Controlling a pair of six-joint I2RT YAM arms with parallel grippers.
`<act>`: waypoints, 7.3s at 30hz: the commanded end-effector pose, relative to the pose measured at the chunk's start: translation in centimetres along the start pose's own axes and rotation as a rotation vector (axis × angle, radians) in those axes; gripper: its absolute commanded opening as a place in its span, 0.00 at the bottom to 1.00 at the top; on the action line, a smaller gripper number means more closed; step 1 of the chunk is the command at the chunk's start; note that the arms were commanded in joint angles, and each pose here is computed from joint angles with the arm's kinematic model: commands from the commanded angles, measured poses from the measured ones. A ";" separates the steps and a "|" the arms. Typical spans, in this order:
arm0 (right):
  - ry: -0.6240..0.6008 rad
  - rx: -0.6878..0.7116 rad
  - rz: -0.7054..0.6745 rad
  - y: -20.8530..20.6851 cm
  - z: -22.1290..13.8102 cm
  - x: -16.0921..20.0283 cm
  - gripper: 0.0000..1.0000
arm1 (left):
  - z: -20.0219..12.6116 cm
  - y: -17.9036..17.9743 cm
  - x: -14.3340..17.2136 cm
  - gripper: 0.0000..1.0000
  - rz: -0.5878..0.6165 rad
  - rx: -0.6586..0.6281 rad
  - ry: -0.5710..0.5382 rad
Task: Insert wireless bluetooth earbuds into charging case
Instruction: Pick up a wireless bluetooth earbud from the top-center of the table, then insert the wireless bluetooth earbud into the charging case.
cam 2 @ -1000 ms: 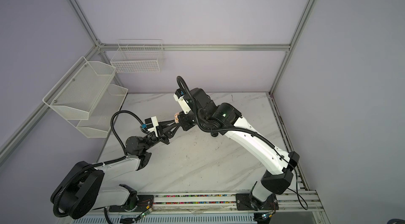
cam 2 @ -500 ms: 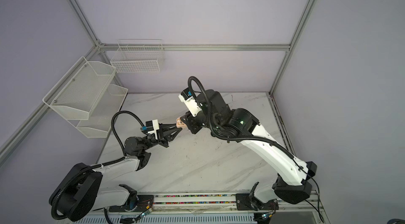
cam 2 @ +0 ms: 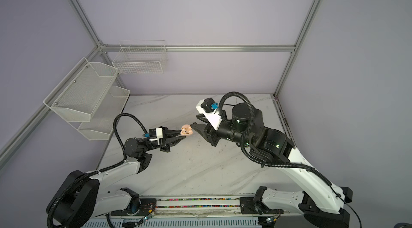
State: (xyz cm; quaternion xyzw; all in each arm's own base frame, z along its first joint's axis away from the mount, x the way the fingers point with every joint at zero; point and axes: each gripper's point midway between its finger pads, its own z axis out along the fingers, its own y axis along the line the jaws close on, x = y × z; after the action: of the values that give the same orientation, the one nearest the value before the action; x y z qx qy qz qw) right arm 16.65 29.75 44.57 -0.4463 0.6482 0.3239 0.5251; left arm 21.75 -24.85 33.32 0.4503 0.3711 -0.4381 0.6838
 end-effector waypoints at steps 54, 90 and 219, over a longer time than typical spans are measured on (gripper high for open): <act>0.608 0.630 0.818 -22.0 22.7 33.5 0.39 | -3.2 4.3 -0.2 0.00 -0.040 -0.215 -0.023; 0.748 0.703 0.738 -21.2 24.0 36.1 0.31 | -3.5 4.6 0.0 0.00 -0.093 -0.210 -0.035; -0.217 0.437 0.554 -10.5 10.0 -0.5 0.09 | 0.6 8.8 -5.5 0.00 -0.067 -0.278 -0.219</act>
State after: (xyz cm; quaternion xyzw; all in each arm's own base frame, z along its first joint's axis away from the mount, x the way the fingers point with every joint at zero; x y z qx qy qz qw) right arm 30.89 35.04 41.92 -0.0977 0.7491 0.3419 0.5589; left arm 29.98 -22.42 37.56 0.2695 0.4280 -0.4627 0.7281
